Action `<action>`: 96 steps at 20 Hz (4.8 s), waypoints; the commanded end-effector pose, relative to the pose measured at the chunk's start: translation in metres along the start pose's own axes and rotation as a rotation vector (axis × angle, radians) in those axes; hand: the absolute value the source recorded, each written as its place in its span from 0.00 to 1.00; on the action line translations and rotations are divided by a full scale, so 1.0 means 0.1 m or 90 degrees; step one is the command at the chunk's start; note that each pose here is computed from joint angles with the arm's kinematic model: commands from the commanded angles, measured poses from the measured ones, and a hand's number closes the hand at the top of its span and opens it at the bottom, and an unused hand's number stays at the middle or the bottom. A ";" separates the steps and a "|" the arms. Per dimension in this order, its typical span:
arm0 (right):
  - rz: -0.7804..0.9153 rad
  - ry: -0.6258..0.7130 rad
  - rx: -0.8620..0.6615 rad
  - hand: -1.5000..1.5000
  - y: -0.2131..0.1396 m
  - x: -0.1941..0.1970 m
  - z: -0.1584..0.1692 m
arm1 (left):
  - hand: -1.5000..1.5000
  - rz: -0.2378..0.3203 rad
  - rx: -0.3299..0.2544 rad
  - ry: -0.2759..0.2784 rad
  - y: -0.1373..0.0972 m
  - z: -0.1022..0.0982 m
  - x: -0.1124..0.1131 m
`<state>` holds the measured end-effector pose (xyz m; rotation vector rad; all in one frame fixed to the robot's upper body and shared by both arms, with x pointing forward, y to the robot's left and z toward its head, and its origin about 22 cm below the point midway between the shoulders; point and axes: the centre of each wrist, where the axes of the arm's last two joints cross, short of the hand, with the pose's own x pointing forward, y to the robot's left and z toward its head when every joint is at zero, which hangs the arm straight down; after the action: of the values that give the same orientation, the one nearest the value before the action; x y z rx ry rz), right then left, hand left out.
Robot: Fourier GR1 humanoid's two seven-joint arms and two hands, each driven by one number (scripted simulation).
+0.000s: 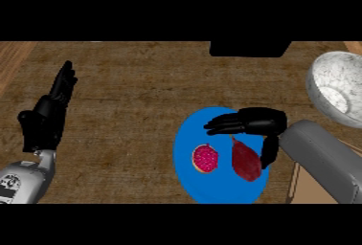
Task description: Pick the pear from the plate and place it in the bowl
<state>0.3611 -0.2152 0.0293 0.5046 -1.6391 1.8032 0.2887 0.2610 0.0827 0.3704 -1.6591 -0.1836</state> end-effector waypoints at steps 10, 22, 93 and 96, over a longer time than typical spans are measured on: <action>0.007 -0.125 0.034 1.00 0.22 -0.13 -0.41 | 0.50 0.006 0.011 0.011 0.00 -0.02 0.00; -0.048 0.172 -0.106 1.00 0.50 -0.19 -0.39 | 0.50 -0.005 0.025 0.024 0.06 0.05 -0.12; -0.023 0.693 -1.046 0.00 -0.31 -0.26 2.37 | 0.50 0.003 -0.008 -0.015 -0.11 -0.19 0.09; -0.018 0.666 -1.095 0.00 -0.20 -0.30 2.35 | 0.50 0.002 -0.009 -0.014 -0.11 -0.12 0.05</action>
<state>0.3637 -0.4572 0.0699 -1.0115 -1.5321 0.0661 0.2984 0.2467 0.0840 0.3510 -1.6794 -0.1967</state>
